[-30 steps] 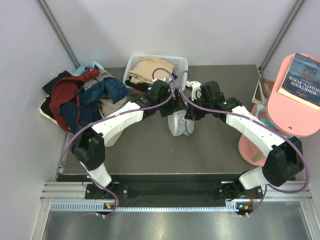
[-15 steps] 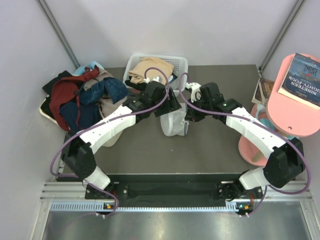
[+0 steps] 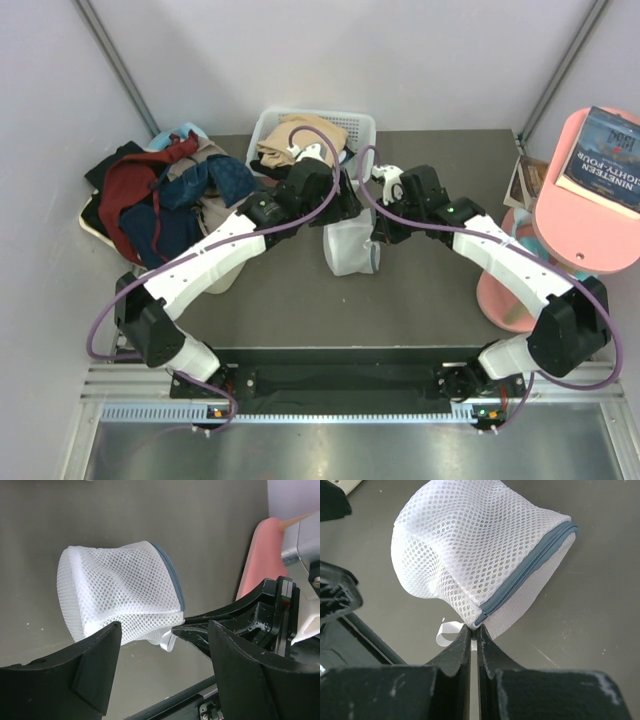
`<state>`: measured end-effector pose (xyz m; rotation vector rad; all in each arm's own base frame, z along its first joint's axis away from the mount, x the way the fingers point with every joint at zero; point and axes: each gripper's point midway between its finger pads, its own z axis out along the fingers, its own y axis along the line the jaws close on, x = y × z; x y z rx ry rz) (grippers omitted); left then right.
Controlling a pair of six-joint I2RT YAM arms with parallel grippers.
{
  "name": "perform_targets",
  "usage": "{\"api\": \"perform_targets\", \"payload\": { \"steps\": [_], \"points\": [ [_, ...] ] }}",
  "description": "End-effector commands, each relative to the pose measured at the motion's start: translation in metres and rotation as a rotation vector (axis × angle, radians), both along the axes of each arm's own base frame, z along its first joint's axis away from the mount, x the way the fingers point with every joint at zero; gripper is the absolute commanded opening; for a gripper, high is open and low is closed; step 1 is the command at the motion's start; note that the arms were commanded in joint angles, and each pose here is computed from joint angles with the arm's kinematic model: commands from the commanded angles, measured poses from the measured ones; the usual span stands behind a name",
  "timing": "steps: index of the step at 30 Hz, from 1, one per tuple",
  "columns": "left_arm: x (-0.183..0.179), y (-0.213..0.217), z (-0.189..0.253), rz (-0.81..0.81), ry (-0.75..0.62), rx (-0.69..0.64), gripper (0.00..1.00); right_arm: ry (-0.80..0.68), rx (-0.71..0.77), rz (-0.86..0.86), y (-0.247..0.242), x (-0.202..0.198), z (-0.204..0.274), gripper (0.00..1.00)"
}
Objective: Unzip the laundry bag and remove the bra
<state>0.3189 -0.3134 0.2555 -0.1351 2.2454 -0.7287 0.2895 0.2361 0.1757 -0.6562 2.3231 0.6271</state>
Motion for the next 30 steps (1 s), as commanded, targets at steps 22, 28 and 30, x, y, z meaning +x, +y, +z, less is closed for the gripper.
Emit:
{"api": "perform_targets", "payload": {
  "steps": [22, 28, 30],
  "points": [
    [-0.006, -0.06, -0.066, -0.195, 0.176, -0.1, 0.25, -0.086, 0.081, 0.028, 0.012, -0.001, 0.034, 0.0],
    [-0.003, -0.061, -0.064, -0.223, 0.163, -0.141, 0.0, -0.069, 0.109, 0.027, 0.012, -0.01, 0.037, 0.09],
    [-0.002, -0.06, -0.062, -0.231, 0.15, -0.178, 0.0, -0.052, 0.112, 0.02, 0.01, -0.016, 0.035, 0.27]
  ]
}}
